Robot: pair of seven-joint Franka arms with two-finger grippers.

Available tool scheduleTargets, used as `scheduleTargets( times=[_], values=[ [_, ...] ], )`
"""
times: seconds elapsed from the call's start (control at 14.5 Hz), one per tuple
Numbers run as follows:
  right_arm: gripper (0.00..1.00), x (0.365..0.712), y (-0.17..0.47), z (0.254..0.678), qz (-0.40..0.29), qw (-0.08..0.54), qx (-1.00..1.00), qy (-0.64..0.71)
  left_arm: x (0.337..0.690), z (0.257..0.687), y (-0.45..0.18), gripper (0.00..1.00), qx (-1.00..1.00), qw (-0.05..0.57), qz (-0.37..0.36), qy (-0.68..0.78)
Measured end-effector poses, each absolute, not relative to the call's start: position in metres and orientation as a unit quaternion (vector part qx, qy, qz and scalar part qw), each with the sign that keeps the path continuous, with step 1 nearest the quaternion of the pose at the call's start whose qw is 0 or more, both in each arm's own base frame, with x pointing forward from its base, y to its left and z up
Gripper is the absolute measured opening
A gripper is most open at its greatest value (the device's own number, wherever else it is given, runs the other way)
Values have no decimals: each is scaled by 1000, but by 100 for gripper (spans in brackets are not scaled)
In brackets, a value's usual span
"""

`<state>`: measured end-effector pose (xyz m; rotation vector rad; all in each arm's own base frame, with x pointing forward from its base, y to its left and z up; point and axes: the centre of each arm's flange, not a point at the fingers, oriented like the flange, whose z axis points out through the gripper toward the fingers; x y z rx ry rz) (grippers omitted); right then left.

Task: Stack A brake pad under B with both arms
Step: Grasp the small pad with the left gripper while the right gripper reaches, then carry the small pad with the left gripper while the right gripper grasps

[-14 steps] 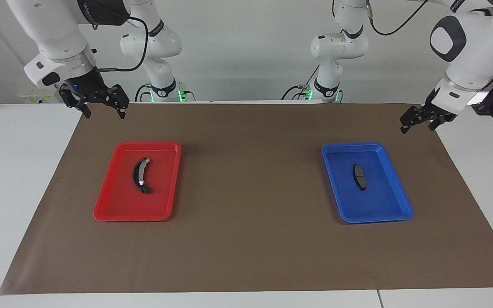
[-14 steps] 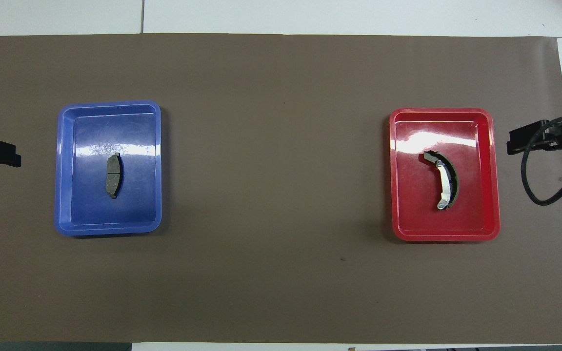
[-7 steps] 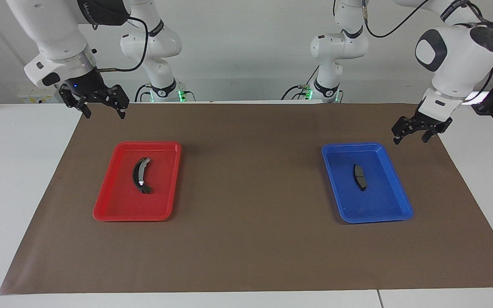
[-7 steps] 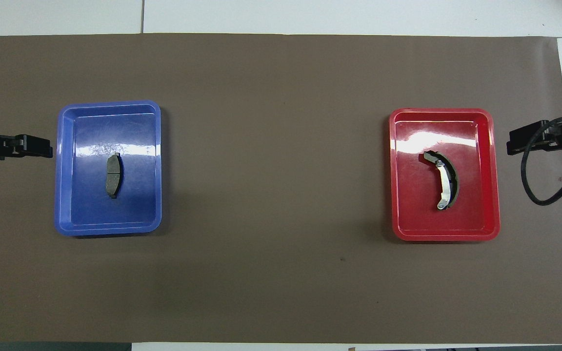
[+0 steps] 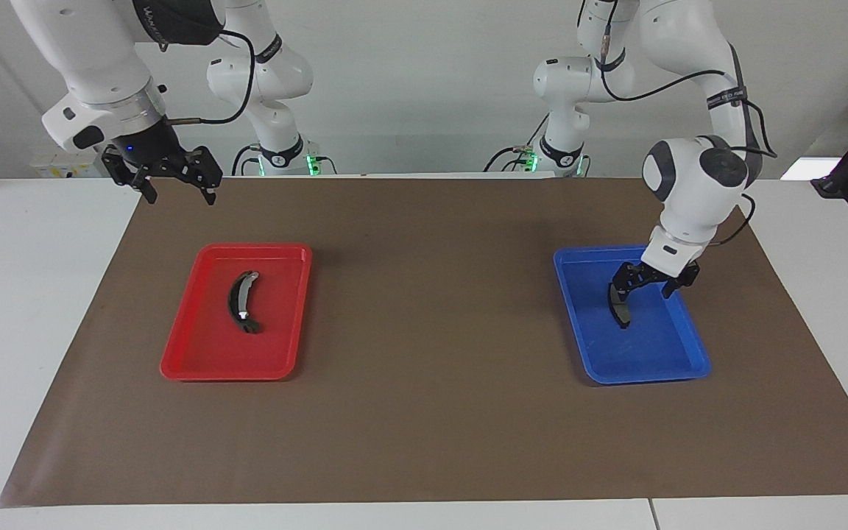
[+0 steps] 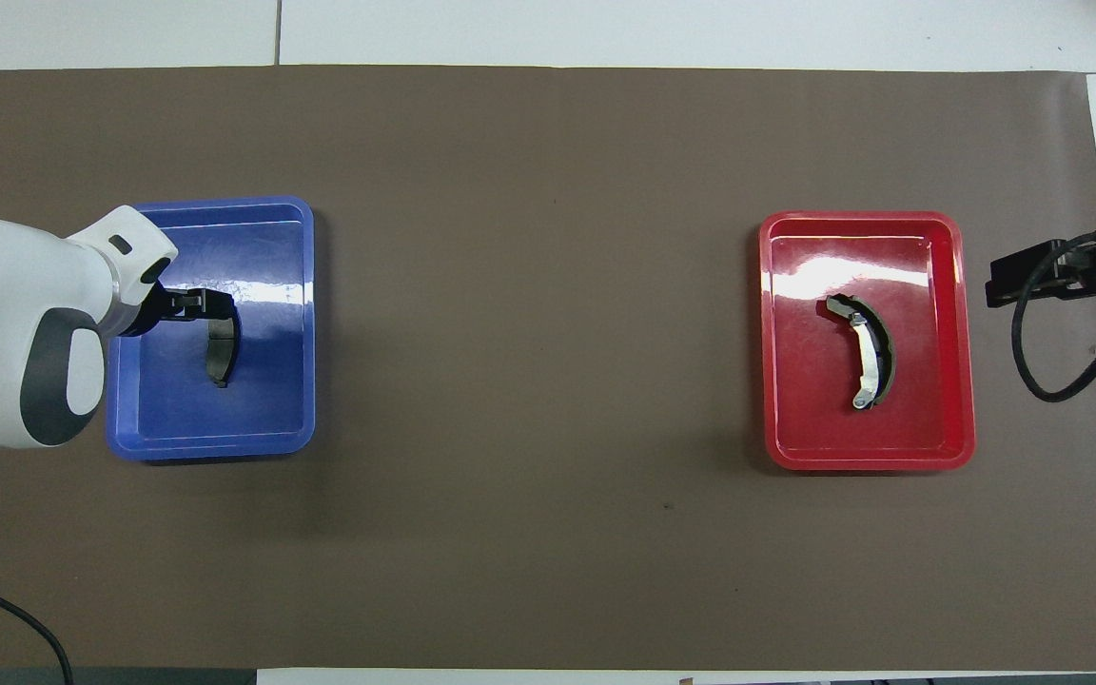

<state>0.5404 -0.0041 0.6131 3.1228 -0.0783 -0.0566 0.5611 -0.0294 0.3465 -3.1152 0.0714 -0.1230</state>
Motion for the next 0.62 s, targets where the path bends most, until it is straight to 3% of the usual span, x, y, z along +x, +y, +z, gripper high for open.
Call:
scheduleTargets(
  times=[0.14,0.62],
  values=[
    [100,537,-15,580,7,5,1000,-26,555,327,-27,99,-999,12,-32,18],
    [100,515,-15,397,26,5,999,24,542,289,-25,99,-1000,13,-24,13]
  ],
)
